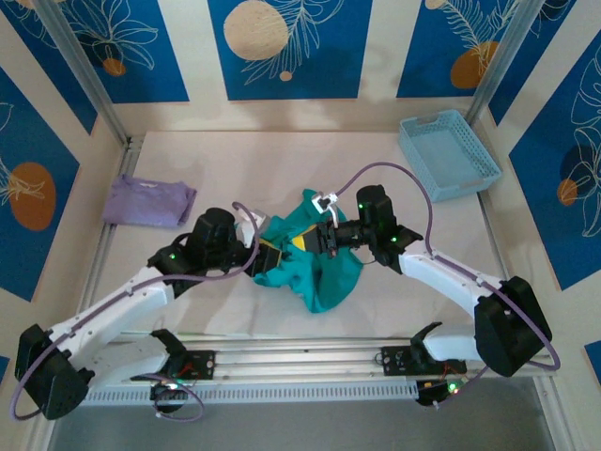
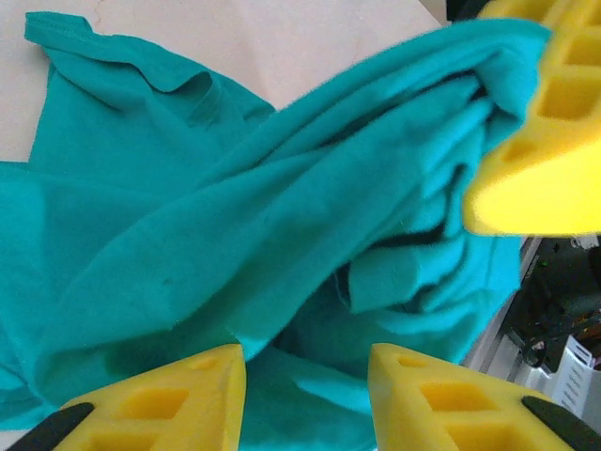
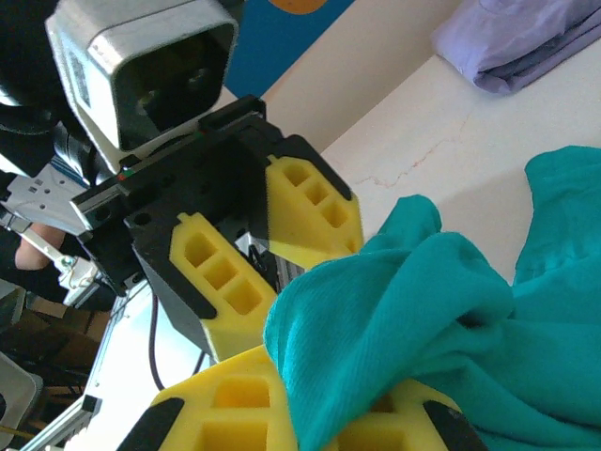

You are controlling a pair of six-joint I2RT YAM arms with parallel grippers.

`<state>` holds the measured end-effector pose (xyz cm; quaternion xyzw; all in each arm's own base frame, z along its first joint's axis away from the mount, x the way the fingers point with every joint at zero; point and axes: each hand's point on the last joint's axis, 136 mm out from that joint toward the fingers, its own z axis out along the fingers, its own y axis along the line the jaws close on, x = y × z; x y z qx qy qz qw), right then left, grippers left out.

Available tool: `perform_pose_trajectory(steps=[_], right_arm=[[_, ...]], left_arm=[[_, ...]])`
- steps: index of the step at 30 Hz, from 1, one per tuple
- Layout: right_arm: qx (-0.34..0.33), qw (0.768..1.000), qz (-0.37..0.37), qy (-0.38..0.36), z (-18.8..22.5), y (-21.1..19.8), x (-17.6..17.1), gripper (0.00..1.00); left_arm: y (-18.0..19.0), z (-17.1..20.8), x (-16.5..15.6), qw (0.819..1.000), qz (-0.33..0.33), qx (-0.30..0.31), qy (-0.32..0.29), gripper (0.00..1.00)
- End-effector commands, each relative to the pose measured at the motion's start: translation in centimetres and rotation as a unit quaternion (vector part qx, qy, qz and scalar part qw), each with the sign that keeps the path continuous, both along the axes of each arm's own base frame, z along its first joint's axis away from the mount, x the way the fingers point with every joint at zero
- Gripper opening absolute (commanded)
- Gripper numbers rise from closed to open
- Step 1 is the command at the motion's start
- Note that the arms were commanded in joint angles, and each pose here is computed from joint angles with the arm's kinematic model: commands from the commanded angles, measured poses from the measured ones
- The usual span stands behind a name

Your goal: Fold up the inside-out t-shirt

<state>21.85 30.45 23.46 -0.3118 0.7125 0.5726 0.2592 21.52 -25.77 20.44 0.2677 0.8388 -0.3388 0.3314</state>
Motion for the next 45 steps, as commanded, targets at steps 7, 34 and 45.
perform_pose_trajectory(steps=[7, 34, 45], right_arm=[[0.004, 1.000, -0.008, -0.014, 0.8, -0.5, 0.0, 0.00], [-0.062, 0.994, -0.075, -0.052, -0.8, -3.8, 2.1, 0.04], [-0.125, 0.985, -0.106, -0.056, -1.6, -5.0, 1.4, 0.37]], left_arm=[[-0.8, -0.2, 3.5, 0.998, 0.028, 0.045, -0.029, 0.40], [-3.0, 7.9, -5.7, 0.956, -0.193, -0.220, 0.017, 0.00], [-1.9, 8.4, -4.5, 0.962, -0.149, -0.226, 0.023, 0.00]])
